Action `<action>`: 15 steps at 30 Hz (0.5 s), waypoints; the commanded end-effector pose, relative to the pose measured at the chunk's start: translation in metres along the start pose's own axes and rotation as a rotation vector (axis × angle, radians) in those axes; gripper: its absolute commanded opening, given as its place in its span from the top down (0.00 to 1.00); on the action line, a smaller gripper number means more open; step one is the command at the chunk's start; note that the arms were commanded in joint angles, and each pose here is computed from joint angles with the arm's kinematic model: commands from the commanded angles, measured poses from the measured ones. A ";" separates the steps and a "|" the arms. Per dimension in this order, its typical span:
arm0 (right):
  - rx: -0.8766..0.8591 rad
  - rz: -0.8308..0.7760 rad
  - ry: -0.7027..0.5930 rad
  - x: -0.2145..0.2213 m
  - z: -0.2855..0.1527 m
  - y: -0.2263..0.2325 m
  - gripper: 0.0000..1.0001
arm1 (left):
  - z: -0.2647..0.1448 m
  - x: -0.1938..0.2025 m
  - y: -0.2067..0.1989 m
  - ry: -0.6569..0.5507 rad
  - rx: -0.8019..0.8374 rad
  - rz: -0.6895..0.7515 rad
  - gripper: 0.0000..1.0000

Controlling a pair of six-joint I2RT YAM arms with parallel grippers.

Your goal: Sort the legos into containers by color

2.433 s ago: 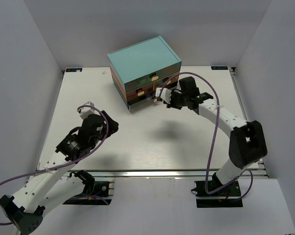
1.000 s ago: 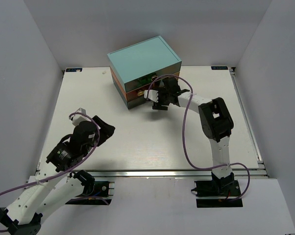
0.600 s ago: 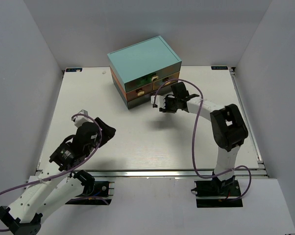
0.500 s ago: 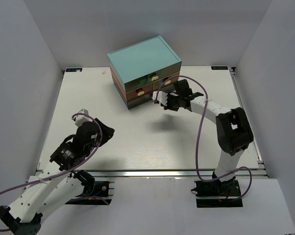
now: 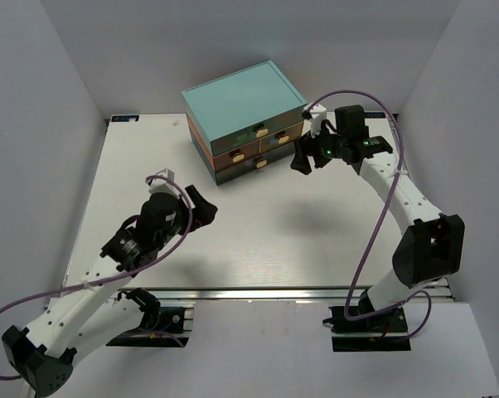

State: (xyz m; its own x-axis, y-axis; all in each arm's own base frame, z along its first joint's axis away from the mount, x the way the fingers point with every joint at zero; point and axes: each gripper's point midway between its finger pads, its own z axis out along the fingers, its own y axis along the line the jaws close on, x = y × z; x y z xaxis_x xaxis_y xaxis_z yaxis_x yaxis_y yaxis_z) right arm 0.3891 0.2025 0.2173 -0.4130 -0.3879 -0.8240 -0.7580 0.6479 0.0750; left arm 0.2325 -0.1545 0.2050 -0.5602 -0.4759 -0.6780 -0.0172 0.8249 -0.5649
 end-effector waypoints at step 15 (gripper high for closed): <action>0.259 0.161 -0.058 -0.009 -0.083 -0.005 0.11 | 0.018 -0.010 -0.068 0.032 0.273 0.206 0.02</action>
State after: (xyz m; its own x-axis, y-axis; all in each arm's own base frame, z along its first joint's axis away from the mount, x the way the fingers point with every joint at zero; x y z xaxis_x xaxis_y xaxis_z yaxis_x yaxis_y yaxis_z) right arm 0.3534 0.1561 0.2687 -0.4751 -0.2559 -0.8419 -0.5716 0.8172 0.0742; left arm 0.2535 -0.2026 0.2260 -0.5866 -0.3000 -0.7523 0.2447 0.8198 -0.5177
